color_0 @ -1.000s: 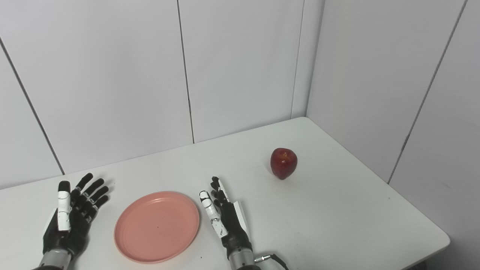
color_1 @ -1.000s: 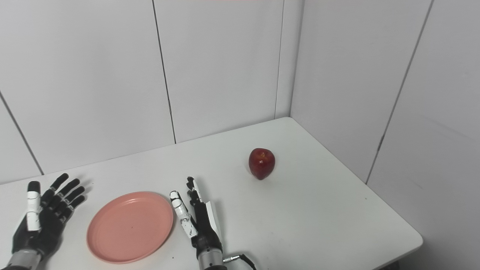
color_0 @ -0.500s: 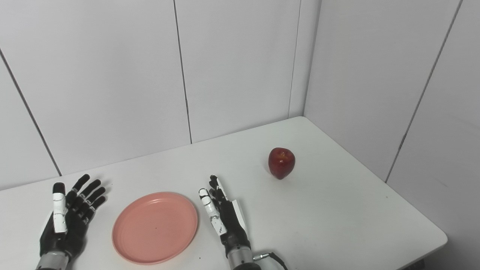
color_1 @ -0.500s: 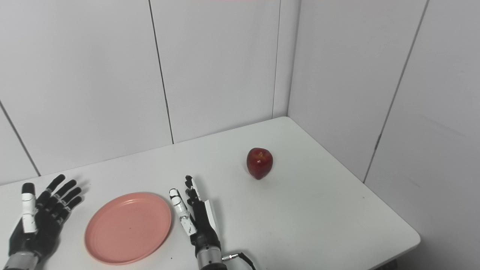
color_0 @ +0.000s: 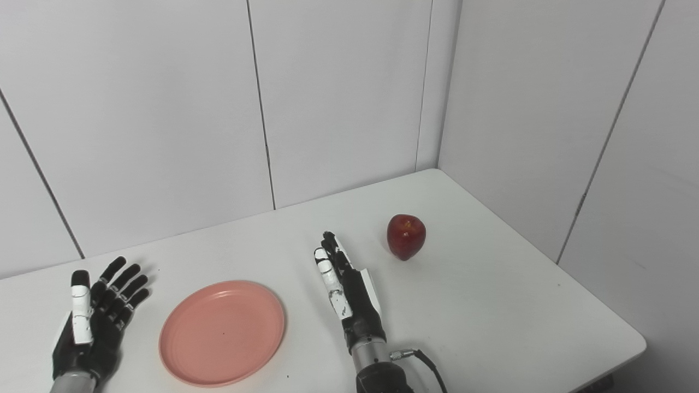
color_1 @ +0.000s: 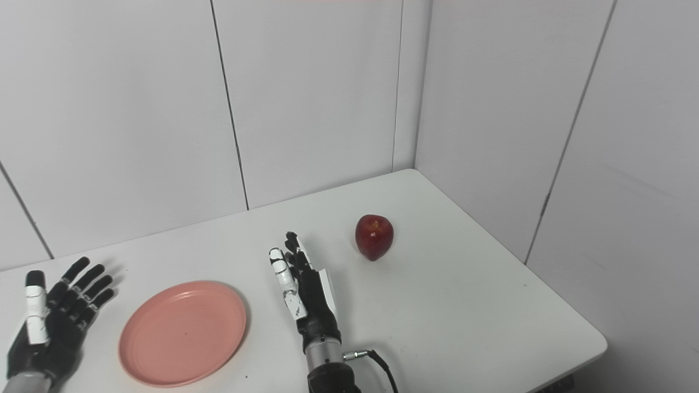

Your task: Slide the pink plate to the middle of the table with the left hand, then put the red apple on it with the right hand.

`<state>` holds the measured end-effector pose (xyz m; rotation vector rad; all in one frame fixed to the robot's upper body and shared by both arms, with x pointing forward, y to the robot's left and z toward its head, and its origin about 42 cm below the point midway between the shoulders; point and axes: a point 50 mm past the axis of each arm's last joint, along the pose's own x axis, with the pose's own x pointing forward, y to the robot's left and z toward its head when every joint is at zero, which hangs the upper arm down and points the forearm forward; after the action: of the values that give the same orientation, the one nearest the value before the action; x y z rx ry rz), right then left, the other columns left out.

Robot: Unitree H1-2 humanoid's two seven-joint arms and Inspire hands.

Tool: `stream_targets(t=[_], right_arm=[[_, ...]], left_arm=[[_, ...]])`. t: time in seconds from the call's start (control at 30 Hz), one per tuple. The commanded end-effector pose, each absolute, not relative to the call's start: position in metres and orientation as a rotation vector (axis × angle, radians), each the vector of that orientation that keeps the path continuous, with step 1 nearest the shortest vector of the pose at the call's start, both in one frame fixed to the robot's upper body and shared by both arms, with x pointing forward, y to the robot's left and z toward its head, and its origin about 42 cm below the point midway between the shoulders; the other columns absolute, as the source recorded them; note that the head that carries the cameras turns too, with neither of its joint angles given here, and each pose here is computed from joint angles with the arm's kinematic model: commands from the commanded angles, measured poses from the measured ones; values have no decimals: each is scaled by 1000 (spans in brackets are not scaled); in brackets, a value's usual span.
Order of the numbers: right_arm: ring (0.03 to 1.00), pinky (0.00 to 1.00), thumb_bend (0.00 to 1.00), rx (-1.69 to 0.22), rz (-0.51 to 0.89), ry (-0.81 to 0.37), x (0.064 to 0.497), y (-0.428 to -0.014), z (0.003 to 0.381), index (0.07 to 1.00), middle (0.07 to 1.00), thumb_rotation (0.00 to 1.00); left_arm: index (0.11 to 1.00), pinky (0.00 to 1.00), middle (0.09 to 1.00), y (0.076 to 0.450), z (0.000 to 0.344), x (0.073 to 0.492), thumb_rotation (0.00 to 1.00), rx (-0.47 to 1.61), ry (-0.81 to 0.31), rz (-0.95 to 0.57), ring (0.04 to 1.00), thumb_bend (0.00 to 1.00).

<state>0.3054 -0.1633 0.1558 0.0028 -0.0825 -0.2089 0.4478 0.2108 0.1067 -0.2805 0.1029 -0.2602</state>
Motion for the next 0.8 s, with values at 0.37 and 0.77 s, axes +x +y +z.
stream_targets(t=[0.37, 0.77], right_arm=[[791, 736, 759, -143, -145, -252, 331, -183, 206, 867, 805, 1000], [771, 709, 846, -566, -199, -351, 352, -220, 234, 788, 786, 1000]], left_arm=[[841, 858, 843, 202, 97, 442, 878, -296, 181, -249, 831, 874], [854, 867, 848, 204, 96, 442, 890, -287, 182, -256, 836, 863]])
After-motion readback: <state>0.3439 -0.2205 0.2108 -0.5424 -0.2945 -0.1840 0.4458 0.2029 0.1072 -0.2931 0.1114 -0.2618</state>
